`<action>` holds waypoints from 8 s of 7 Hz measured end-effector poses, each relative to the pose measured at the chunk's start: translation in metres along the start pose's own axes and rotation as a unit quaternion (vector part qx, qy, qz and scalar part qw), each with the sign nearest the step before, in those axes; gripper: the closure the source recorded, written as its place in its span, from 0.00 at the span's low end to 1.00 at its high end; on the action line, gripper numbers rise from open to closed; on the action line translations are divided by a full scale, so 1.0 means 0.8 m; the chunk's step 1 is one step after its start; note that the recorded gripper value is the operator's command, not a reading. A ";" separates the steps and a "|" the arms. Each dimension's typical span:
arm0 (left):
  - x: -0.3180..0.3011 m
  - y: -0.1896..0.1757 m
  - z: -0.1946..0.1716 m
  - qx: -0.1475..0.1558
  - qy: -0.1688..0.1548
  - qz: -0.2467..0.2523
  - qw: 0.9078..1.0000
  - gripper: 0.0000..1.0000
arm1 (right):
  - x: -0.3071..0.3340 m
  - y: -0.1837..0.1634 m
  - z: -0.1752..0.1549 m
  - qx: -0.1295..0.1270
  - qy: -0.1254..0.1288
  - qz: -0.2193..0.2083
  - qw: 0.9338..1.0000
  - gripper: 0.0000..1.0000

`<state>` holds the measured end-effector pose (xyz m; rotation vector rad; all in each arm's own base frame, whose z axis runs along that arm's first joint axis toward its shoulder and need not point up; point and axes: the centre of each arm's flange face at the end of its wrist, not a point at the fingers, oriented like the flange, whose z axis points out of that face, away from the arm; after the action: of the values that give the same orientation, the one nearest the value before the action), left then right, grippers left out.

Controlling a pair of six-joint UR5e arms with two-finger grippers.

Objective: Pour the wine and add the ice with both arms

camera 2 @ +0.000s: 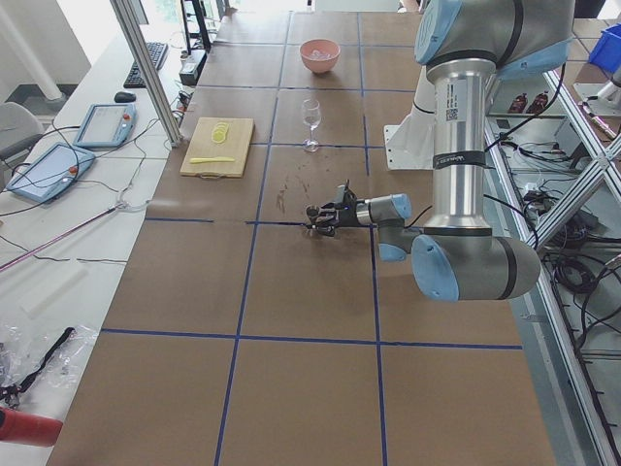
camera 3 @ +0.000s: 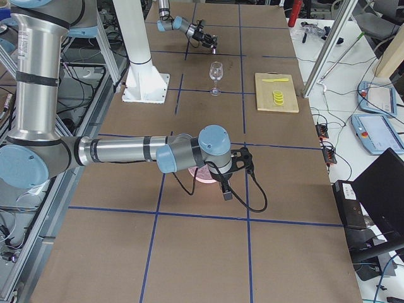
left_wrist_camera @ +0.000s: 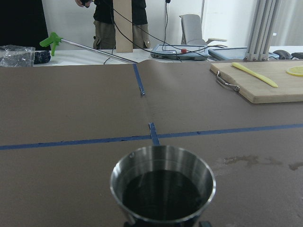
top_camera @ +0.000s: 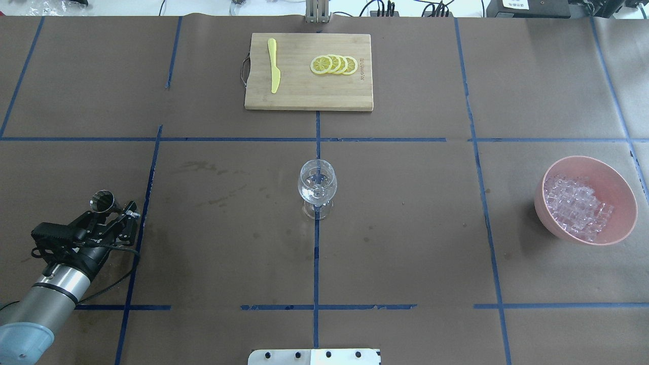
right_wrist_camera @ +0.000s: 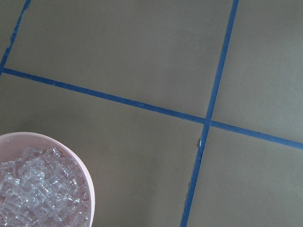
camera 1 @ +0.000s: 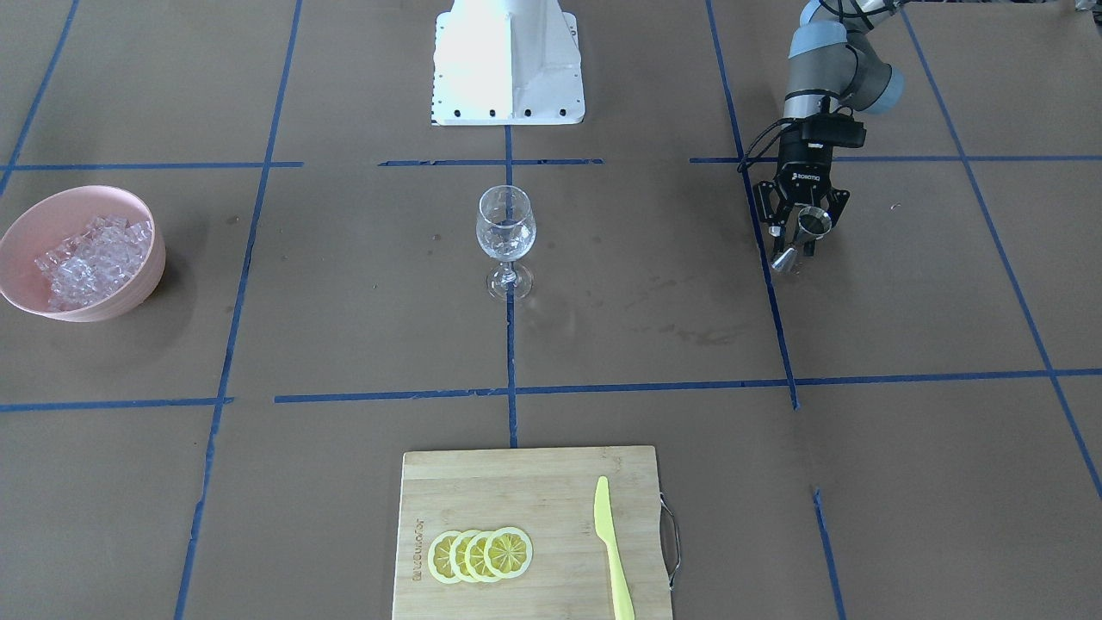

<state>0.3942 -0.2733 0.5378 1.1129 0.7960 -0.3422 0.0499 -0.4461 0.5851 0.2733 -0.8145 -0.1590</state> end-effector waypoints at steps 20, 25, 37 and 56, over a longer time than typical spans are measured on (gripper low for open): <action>0.066 -0.077 -0.014 0.051 0.120 -0.029 0.991 1.00 | -0.003 -0.004 -0.003 0.003 0.000 -0.002 1.000 0.00; 0.159 -0.132 0.027 0.085 0.129 0.067 0.986 1.00 | -0.003 -0.004 -0.003 0.003 0.000 -0.002 1.000 0.00; 0.375 -0.208 0.035 0.069 0.086 0.283 0.953 1.00 | 0.003 0.017 0.001 0.010 0.002 -0.004 1.000 0.00; 0.409 -0.222 0.021 0.113 -0.015 0.591 0.798 1.00 | 0.021 0.032 0.018 -0.005 0.002 0.012 1.000 0.00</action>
<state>0.5149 -0.3202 0.1886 1.6102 -0.0908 0.6263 0.0513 -0.4282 0.6141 0.2537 -0.8131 -0.1401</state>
